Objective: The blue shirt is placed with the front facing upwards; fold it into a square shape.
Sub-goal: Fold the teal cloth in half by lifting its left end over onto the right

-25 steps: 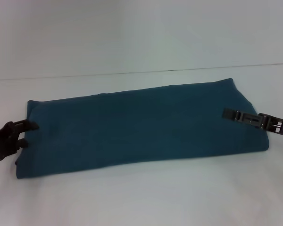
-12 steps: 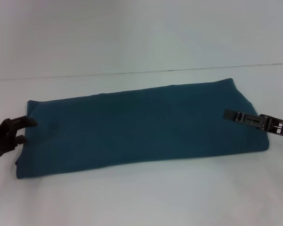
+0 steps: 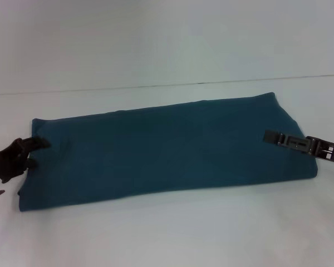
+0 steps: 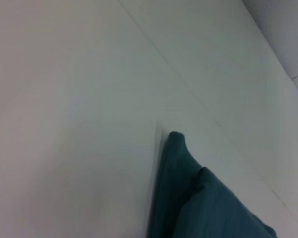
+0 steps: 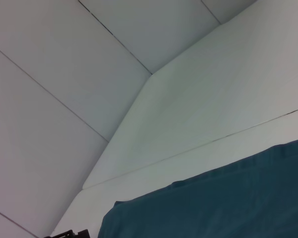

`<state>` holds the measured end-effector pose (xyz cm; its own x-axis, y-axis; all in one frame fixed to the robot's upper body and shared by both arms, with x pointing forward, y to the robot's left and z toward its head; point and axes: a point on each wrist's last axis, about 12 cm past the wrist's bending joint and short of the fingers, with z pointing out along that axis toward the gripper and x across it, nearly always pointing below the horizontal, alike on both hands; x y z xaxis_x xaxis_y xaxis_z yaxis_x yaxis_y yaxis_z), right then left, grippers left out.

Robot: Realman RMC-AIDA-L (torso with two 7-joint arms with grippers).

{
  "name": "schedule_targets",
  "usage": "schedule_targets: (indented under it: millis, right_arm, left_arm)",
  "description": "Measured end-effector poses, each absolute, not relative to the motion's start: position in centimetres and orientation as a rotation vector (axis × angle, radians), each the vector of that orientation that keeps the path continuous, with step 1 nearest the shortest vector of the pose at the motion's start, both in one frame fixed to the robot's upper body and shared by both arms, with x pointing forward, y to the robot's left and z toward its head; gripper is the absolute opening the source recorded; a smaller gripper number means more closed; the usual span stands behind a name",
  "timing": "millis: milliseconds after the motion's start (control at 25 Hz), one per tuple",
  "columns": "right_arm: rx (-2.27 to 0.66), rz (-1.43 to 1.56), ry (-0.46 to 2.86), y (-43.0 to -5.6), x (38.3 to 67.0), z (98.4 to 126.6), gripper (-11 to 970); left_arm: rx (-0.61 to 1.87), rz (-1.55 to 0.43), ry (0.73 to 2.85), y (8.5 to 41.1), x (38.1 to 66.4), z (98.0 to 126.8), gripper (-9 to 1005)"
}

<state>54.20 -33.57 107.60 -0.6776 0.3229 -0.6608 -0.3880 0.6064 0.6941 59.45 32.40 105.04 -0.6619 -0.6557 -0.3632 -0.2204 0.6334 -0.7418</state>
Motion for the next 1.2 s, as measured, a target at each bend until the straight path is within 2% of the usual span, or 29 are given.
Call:
schedule_targets:
  millis: [280,440,520,640,880,1160,1200]
  right_arm:
    - [-0.05,1.12,2.028,-33.6,54.2,107.6,835]
    - [-0.049,1.12,2.027,-33.6,54.2,107.6,835]
    - [-0.05,1.118,2.028,-33.7,54.2,107.6,835]
    - [-0.054,1.113,2.029,-33.8,54.3,107.7,835]
    - [-0.052,1.109,2.03,-33.9,54.3,107.7,835]
    - [-0.052,1.105,2.03,-33.8,54.4,107.7,835]
    - [-0.051,1.105,2.03,-33.8,54.4,107.7,835]
  left_arm:
    - [-0.666,-0.912,2.229,32.2,59.4,105.1,665]
    - [-0.598,-0.951,2.219,32.8,59.4,106.4,666]
    - [-0.497,-0.941,2.235,33.3,59.5,107.4,667]
    - [-0.219,-0.87,2.283,33.8,59.4,108.8,667]
    - [0.051,-0.653,2.361,33.1,59.3,109.2,668]
    - [-0.098,-0.691,2.31,33.6,59.3,109.3,670]
    - [-0.14,-0.708,2.305,33.7,59.2,109.2,700]
